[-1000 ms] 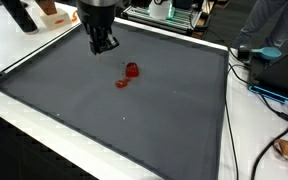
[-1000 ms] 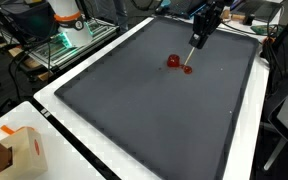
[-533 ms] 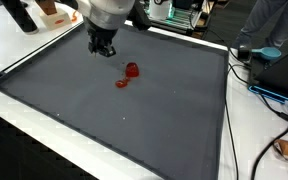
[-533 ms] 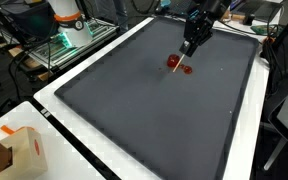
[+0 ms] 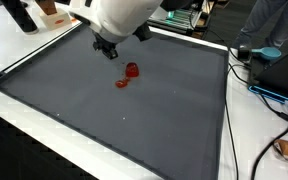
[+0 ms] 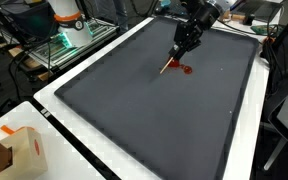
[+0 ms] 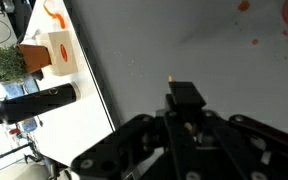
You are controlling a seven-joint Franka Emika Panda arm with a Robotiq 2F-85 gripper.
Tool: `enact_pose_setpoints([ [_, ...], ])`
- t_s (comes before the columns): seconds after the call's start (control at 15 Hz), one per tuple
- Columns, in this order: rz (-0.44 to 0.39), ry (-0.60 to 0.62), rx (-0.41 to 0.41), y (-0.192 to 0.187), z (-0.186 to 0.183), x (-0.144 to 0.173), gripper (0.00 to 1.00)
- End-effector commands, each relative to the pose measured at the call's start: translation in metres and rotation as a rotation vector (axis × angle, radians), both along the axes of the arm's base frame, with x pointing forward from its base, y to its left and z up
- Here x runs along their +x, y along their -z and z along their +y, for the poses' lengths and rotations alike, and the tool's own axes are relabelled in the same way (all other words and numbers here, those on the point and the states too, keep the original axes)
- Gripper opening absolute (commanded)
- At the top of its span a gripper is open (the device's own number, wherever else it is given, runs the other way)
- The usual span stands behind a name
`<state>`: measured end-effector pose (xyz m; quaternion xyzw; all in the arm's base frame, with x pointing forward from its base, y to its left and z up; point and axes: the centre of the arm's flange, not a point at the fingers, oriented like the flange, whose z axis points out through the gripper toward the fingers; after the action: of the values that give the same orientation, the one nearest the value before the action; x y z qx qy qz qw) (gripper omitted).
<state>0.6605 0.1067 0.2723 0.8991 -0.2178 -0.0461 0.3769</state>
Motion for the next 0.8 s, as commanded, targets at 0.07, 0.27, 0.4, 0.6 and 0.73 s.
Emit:
enact_pose_setpoints([
  [0.07, 0.065, -0.006, -0.017, 0.016, 0.005, -0.008, 0.03],
  [0.27, 0.09, -0.013, -0.016, 0.024, 0.008, -0.011, 0.03],
  [0.4, 0.101, -0.013, -0.033, 0.031, 0.01, -0.013, 0.03],
  [0.6, 0.128, -0.007, -0.057, 0.042, 0.011, -0.016, 0.03],
  [0.73, 0.146, -0.006, -0.061, 0.048, 0.012, -0.017, 0.03],
])
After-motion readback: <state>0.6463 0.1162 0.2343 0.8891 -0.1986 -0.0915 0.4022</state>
